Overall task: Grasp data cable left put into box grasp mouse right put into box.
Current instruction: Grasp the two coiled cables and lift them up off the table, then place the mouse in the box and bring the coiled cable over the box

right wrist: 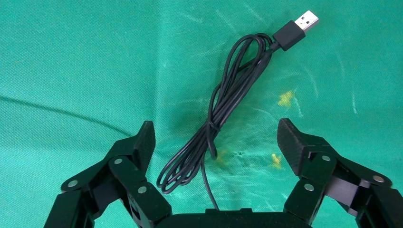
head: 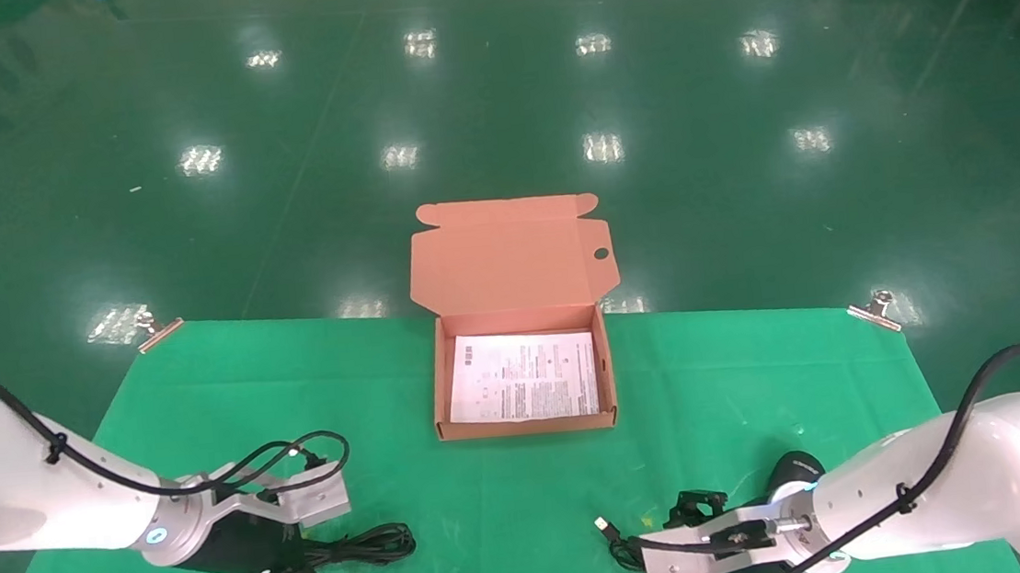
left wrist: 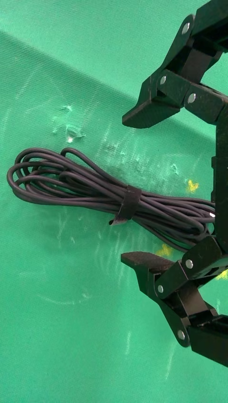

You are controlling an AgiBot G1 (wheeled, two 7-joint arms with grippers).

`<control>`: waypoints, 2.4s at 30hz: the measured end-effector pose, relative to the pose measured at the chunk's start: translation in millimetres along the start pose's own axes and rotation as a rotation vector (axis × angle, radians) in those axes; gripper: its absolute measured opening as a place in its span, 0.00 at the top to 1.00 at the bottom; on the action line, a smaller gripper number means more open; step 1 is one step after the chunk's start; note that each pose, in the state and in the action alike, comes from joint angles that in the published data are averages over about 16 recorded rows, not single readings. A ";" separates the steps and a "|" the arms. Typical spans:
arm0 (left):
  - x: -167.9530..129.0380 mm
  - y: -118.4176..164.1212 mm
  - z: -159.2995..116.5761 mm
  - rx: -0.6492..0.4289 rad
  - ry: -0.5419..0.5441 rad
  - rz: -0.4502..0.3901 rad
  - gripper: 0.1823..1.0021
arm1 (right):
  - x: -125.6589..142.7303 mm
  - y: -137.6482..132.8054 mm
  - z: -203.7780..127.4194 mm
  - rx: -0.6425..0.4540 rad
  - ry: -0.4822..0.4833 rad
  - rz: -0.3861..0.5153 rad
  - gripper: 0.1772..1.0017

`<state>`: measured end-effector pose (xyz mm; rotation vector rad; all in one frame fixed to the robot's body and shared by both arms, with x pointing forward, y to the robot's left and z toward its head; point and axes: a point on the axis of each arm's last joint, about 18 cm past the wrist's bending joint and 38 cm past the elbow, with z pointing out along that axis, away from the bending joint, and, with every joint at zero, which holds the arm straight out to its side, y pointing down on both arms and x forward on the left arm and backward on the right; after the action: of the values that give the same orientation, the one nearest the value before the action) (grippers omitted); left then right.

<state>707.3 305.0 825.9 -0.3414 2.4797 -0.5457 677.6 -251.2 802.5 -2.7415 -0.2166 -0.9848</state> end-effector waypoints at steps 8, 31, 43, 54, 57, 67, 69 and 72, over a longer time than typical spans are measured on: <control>0.3 -0.7 -0.6 0.001 0.000 0.003 0.12 | -0.1 -0.4 -1.6 0.002 -0.001 -0.005 0.13; 0.9 -0.9 -1.0 0.000 0.001 0.008 0.71 | -0.3 -0.9 -3.3 0.004 -0.002 -0.011 0.72; -8.3 -0.2 -13.8 -0.001 -0.026 0.034 0.89 | 20.8 14.7 -33.7 0.017 0.073 0.070 0.91; -53.9 -21.4 -82.6 0.045 -0.232 0.131 0.91 | 100.5 34.1 -147.5 0.070 0.393 0.199 0.93; -64.9 -37.0 -106.9 0.073 -0.314 0.171 0.91 | 125.8 25.7 -180.2 0.102 0.490 0.197 0.93; -81.1 -100.6 -166.2 0.169 -0.542 0.292 0.91 | 201.3 -44.7 -254.8 0.257 0.721 0.100 0.93; -83.5 -111.7 -173.4 0.184 -0.576 0.305 0.91 | 212.9 -61.5 -263.5 0.289 0.747 0.077 0.93; -87.8 -125.6 -182.7 0.203 -0.621 0.317 0.91 | 227.3 -83.8 -273.4 0.331 0.776 0.047 0.93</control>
<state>686.6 280.9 1062.3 -0.0214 1.8129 -0.4643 667.2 -225.5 1166.7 -1.8944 -0.1556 -1.7180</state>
